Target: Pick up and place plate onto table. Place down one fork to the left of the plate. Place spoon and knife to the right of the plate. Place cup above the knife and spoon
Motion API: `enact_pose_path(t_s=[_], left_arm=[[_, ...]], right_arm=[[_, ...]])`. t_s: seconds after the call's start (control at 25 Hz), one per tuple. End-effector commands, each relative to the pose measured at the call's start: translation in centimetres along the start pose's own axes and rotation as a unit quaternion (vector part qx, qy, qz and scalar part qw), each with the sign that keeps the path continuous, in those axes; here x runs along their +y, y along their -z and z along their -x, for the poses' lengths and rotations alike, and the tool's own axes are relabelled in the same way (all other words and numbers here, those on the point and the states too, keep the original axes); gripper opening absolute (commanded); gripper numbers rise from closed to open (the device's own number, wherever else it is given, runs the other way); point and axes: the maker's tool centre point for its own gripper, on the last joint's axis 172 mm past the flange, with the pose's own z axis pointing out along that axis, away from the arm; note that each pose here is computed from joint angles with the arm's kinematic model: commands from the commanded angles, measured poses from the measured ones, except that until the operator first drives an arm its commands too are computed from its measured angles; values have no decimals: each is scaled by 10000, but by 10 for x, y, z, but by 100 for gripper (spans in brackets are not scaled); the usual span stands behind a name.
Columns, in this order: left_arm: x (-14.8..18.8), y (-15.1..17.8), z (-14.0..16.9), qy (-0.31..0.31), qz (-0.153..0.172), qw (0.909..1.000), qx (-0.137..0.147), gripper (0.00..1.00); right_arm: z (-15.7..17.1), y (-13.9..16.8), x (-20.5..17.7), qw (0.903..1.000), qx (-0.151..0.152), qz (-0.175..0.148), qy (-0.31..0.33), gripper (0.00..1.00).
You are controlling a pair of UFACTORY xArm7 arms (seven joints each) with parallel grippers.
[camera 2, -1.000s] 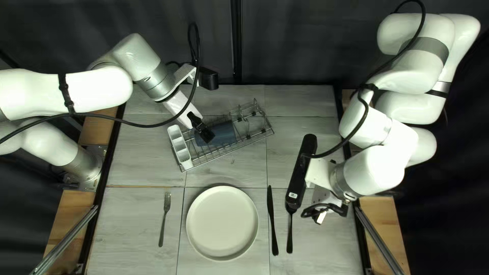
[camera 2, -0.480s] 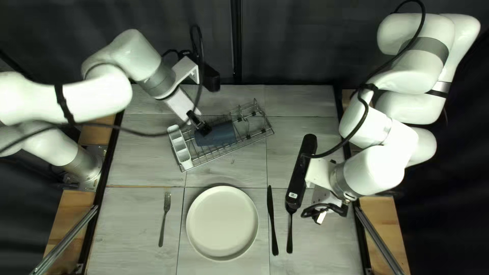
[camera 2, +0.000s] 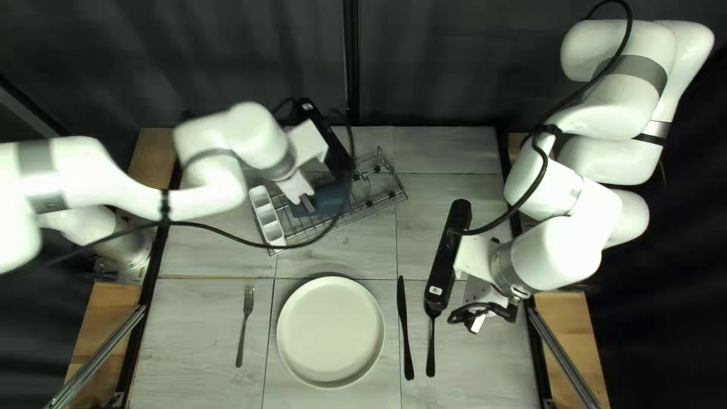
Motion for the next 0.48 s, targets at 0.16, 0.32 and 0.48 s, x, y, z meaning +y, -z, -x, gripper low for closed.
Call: enact_pose_path(t_s=[0.16,0.32,0.48], left_arm=[[-9,-42,-7,-275,2,9995,-157,100],[-9,-57,-6,-384,84,9989,-239,100],[-8,-73,-2,-550,227,9977,-330,100]], right_arm=[[0,0,0,10000,0,0,0,100],[0,0,0,10000,0,0,0,100],[0,0,0,10000,0,0,0,100]])
